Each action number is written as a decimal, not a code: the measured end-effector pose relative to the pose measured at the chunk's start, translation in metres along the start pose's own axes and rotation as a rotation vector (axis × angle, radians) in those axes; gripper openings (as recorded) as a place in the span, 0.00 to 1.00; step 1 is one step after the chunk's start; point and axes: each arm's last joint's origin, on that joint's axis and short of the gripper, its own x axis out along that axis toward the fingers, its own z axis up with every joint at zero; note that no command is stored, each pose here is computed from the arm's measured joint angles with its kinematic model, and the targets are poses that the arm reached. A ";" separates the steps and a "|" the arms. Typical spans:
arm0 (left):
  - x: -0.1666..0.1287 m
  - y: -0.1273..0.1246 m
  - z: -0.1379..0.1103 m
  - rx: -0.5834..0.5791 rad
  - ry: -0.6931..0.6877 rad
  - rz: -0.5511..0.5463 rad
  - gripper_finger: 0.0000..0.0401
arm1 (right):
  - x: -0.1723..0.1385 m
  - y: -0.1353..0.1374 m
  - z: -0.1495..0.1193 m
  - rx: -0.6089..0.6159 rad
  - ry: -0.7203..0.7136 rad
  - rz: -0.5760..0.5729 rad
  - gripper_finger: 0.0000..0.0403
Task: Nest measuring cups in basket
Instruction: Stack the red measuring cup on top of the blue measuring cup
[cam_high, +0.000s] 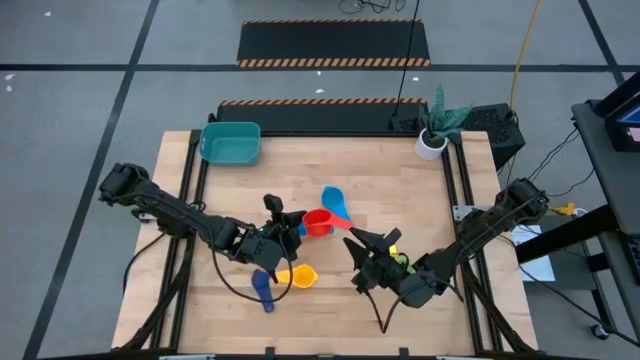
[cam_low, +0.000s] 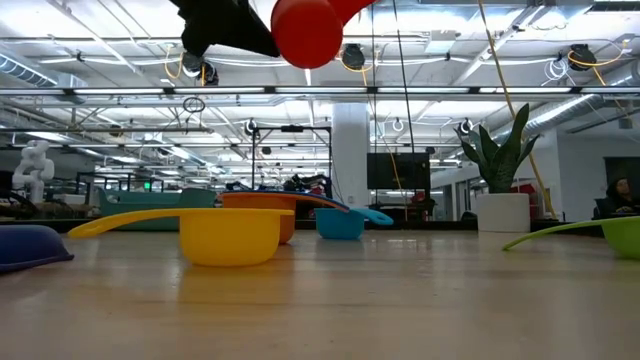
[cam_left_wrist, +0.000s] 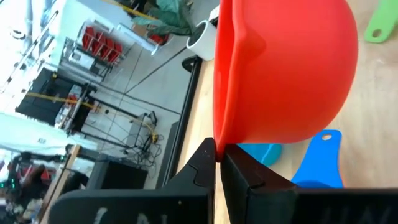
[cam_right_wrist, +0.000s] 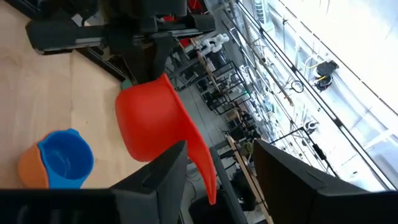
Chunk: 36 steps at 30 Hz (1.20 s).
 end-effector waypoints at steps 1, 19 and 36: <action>-0.001 -0.001 0.000 0.005 -0.002 -0.002 0.03 | 0.000 0.000 0.000 -0.004 0.000 0.001 0.41; -0.012 -0.007 0.005 0.082 -0.045 -0.022 0.03 | 0.001 0.007 -0.004 -0.055 -0.038 0.061 0.33; -0.015 -0.009 0.006 0.127 -0.054 -0.024 0.02 | 0.000 0.009 -0.004 -0.073 -0.056 0.084 0.11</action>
